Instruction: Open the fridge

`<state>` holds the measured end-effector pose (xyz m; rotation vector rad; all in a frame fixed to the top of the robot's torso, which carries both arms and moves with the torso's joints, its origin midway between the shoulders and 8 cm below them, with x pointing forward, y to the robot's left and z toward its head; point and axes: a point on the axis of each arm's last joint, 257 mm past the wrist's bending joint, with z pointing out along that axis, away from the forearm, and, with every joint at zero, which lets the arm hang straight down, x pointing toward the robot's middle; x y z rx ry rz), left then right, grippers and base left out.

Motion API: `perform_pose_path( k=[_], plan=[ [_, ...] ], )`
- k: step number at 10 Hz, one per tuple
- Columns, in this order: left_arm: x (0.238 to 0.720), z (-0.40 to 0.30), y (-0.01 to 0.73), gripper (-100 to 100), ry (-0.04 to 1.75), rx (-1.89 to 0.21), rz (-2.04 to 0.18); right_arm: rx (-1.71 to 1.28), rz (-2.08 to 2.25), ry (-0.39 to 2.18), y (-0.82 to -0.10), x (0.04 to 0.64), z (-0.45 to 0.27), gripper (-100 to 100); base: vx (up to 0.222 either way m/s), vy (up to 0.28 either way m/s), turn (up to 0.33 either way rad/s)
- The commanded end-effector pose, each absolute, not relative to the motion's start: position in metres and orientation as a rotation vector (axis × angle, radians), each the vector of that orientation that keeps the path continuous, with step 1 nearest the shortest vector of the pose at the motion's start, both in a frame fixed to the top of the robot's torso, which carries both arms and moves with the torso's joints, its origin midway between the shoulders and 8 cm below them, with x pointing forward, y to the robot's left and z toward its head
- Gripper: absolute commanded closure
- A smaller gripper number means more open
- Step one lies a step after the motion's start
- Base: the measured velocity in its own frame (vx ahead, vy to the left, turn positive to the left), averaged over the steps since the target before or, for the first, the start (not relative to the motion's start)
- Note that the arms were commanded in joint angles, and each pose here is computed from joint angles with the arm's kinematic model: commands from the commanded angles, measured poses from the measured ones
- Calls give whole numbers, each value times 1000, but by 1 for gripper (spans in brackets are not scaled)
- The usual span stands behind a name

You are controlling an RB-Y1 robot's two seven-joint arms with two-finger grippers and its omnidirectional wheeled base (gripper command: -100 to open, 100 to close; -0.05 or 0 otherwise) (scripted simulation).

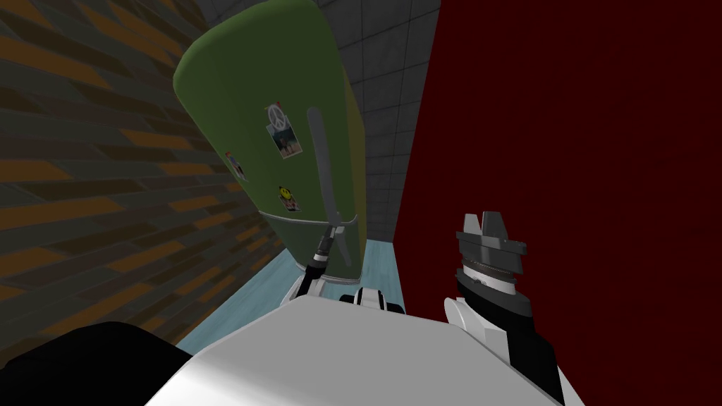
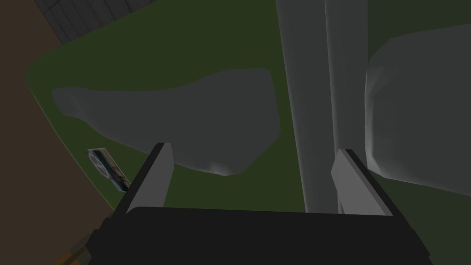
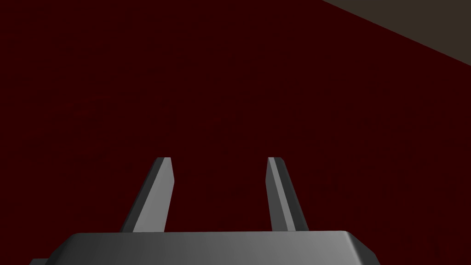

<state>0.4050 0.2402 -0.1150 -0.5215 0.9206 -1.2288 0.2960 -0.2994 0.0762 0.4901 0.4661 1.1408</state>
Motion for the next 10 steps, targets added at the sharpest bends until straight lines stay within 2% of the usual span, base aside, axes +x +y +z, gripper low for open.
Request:
perform_pose_path(
  k=[1,6,10],
  plan=[
    [411,-110,232,-100,876,-590,-1283,490,1141,466,-299,296,76,0,-28,17,-10],
    [414,-103,222,-100,773,-696,-1323,490,1141,466,-299,296,76,0,-1,6,2],
    [419,-94,233,-100,778,-705,-1302,490,1141,466,-299,296,76,0,30,20,9]
  ],
)
